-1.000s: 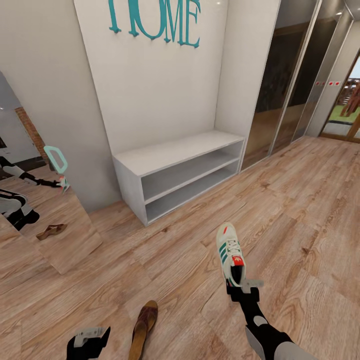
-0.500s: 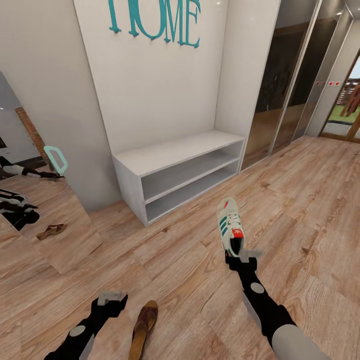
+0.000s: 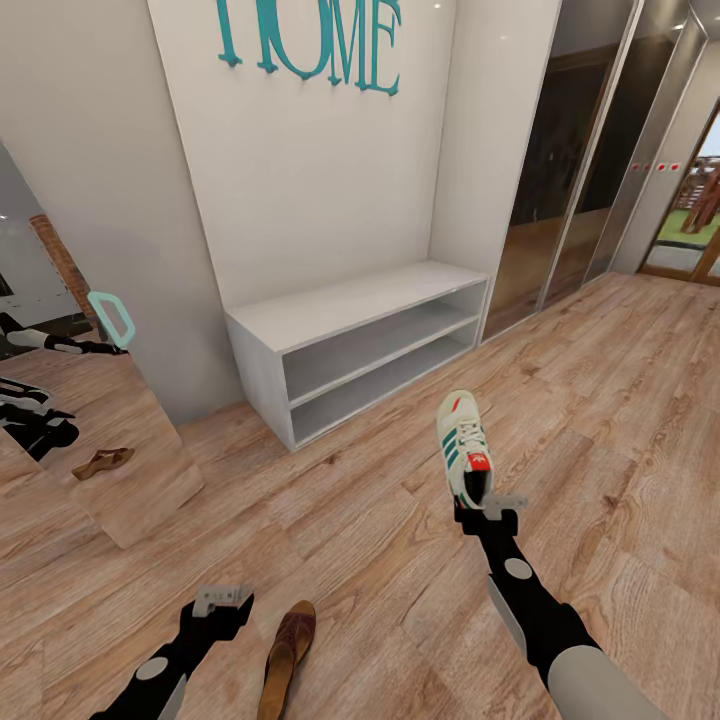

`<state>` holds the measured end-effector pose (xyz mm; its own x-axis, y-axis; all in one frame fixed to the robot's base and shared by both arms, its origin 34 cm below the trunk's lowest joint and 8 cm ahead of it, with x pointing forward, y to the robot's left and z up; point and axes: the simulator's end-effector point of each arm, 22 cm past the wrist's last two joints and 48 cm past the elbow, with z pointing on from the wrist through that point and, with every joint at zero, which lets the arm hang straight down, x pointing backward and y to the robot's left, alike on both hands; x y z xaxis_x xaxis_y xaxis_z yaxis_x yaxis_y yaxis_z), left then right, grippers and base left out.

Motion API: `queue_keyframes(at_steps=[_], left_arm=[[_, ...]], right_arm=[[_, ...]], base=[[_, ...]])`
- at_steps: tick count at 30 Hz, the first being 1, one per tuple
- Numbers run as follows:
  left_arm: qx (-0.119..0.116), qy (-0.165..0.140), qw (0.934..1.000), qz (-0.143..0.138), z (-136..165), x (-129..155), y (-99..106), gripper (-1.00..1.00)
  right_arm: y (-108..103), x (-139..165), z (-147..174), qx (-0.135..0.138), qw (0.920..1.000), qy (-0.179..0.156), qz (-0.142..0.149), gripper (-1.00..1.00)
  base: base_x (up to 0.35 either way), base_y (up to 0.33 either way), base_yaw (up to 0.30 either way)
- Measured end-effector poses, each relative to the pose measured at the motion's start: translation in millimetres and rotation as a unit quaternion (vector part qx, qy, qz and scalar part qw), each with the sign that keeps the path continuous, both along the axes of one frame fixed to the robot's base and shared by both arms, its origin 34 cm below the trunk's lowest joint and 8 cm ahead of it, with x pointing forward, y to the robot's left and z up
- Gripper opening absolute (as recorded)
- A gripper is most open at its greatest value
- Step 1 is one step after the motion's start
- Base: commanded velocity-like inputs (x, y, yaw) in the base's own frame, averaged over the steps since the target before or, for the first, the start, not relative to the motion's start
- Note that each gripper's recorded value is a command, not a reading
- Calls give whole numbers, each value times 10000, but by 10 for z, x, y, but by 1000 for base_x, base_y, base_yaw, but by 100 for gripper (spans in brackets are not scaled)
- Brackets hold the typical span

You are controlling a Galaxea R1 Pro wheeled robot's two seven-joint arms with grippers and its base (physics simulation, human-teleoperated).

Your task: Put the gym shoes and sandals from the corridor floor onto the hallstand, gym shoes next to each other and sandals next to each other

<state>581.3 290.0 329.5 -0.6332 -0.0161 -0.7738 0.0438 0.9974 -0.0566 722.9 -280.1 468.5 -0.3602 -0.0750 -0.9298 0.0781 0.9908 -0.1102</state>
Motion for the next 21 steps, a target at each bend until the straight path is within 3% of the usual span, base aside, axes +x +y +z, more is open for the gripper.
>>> queue_keyframes(at_steps=[5,15,21], left_arm=[[6,1,10000,3,-7,-19,8,100],[16,-55,10000,3,32,6,17,100],[25,-87,10000,1,58,27,25,100]], right_arm=[[-3,1,4,-3,10000,-3,0,-100],[-1,5,31,-1,10000,-22,-1,-100],[1,10,44,5,10000,-35,-2,-100]], base=[[0,0,-121],[0,0,-255],[0,0,-96]])
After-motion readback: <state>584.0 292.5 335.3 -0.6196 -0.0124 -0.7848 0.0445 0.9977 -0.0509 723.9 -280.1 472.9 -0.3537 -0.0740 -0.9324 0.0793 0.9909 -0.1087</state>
